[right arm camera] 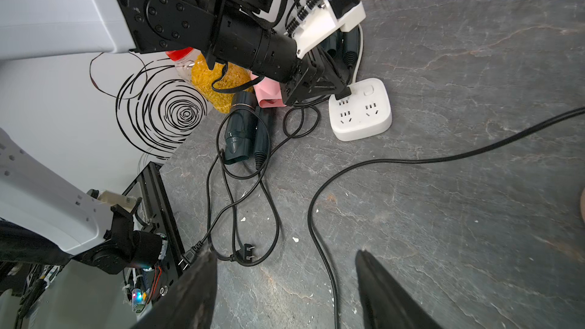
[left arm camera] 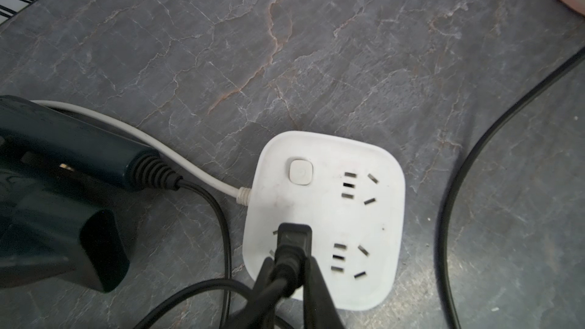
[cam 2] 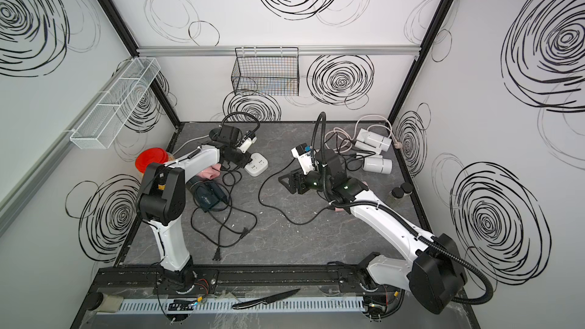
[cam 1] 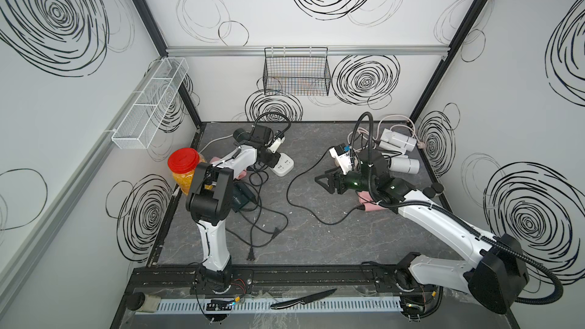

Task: Charge the blow dryers
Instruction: Insert the plug into the socket.

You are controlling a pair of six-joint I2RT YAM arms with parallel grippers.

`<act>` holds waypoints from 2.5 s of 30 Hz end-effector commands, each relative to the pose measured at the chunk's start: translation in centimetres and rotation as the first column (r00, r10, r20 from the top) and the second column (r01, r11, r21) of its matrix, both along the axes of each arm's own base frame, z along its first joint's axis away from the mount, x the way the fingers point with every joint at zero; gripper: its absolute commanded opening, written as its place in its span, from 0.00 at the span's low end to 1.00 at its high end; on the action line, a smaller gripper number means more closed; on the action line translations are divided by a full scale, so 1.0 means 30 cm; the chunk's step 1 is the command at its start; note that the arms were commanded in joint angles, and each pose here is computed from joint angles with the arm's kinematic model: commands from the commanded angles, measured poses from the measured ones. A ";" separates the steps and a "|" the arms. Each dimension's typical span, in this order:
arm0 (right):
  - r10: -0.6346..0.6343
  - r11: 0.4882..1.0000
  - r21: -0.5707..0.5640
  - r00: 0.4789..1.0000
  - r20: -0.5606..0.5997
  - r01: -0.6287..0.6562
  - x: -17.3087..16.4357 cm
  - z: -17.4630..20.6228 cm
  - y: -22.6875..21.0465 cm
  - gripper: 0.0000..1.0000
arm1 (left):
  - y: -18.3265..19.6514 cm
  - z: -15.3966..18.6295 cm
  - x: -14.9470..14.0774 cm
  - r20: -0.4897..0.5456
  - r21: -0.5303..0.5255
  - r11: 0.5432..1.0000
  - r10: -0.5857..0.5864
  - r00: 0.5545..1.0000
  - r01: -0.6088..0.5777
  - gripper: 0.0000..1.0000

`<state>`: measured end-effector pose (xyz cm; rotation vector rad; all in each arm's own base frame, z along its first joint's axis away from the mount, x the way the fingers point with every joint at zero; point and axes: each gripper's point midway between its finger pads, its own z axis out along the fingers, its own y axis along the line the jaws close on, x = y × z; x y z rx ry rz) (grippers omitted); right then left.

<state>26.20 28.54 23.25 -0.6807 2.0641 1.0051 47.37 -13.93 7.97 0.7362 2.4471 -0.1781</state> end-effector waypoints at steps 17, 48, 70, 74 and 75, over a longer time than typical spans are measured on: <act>-0.012 1.000 0.011 0.998 0.060 0.012 -0.008 0.047 -0.005 1.00 | -0.024 0.038 -0.014 0.007 0.001 0.999 -0.033 0.999 0.033 0.12; -0.012 1.000 -0.009 0.999 0.040 0.012 -0.001 0.012 -0.003 1.00 | -0.038 0.043 0.011 0.033 -0.021 0.999 -0.030 0.999 0.031 0.13; 0.000 1.000 -0.001 0.999 0.032 0.000 -0.001 0.009 0.011 1.00 | -0.035 0.112 0.006 0.073 -0.018 1.000 -0.023 0.997 0.024 0.12; 0.002 1.000 0.000 0.999 0.032 -0.002 -0.003 0.011 0.012 1.00 | -0.042 0.097 0.010 0.066 -0.036 0.999 -0.022 0.998 0.025 0.12; -0.001 1.000 -0.002 1.000 0.032 0.001 -0.002 0.010 0.010 1.00 | -0.046 0.092 0.012 0.062 -0.039 0.999 -0.024 0.998 0.027 0.12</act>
